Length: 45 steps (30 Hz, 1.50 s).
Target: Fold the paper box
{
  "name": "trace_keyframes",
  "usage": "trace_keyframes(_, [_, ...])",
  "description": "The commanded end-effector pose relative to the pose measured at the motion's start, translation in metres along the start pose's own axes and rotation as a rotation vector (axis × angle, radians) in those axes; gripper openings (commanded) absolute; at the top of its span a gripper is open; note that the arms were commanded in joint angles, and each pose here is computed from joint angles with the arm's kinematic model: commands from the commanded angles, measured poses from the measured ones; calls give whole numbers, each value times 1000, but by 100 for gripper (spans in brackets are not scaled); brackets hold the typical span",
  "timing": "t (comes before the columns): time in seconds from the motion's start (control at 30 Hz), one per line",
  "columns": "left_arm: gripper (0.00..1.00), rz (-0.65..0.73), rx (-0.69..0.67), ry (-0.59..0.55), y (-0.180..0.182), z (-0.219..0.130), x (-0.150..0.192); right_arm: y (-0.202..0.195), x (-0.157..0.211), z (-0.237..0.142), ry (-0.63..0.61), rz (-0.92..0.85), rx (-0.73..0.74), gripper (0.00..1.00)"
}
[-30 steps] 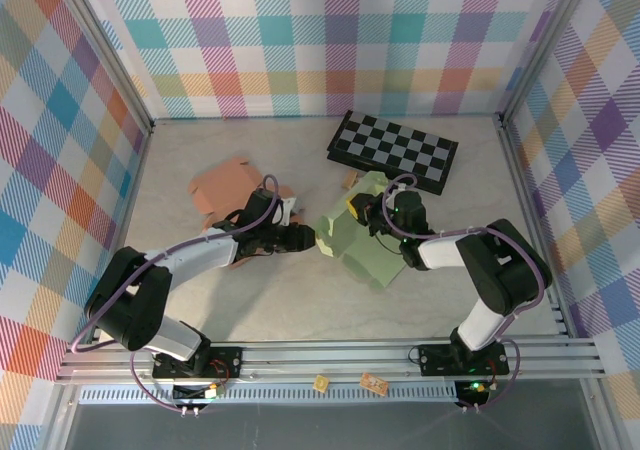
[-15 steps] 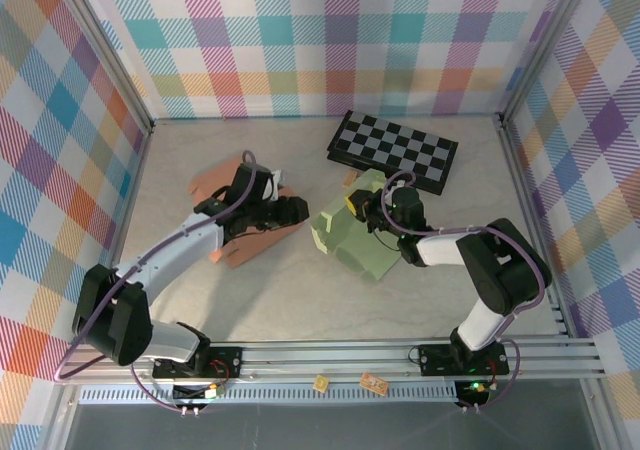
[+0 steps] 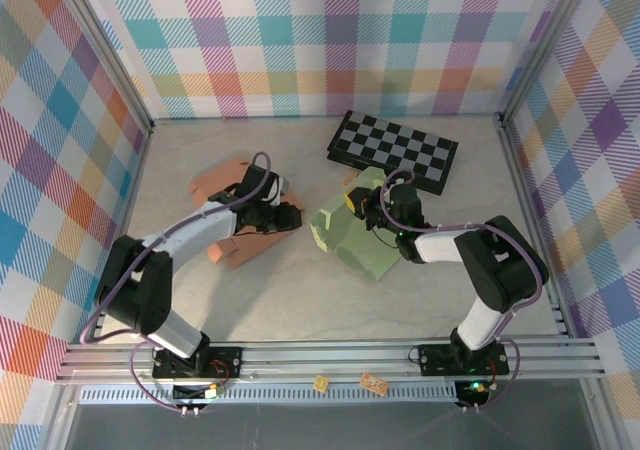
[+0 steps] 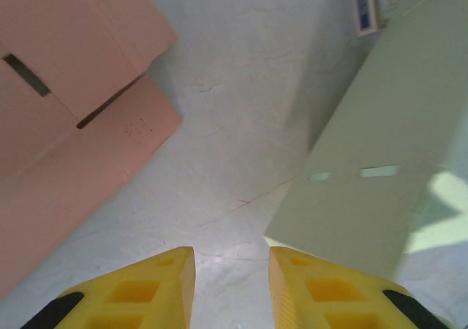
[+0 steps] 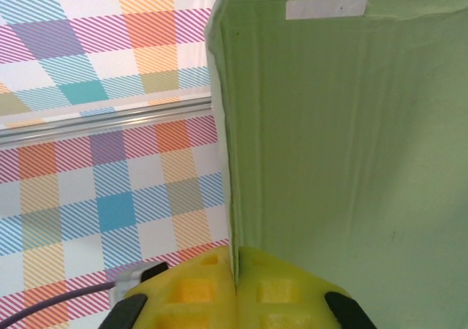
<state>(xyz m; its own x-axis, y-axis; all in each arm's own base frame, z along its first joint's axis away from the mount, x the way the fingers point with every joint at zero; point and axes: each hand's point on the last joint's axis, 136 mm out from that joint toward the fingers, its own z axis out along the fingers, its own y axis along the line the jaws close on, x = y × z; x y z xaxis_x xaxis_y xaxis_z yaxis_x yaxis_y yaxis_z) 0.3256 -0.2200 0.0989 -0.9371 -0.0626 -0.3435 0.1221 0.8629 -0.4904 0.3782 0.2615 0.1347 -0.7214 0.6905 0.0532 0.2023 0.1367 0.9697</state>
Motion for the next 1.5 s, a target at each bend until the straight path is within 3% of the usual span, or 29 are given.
trace_keyframes(0.0, [32,114,106,-33,-20,12,-7,7,-4,2,-11,11,-7,0])
trace_keyframes(0.2, [33,189,196,-26,-54,13,7,7,-5,6,-11,14,-8,0])
trace_keyframes(0.47, [37,163,184,-58,-61,11,23,11,-7,9,-15,18,-19,0])
trace_keyframes(1.47, [41,262,47,-161,-91,32,1,10,0,-5,-21,31,17,0])
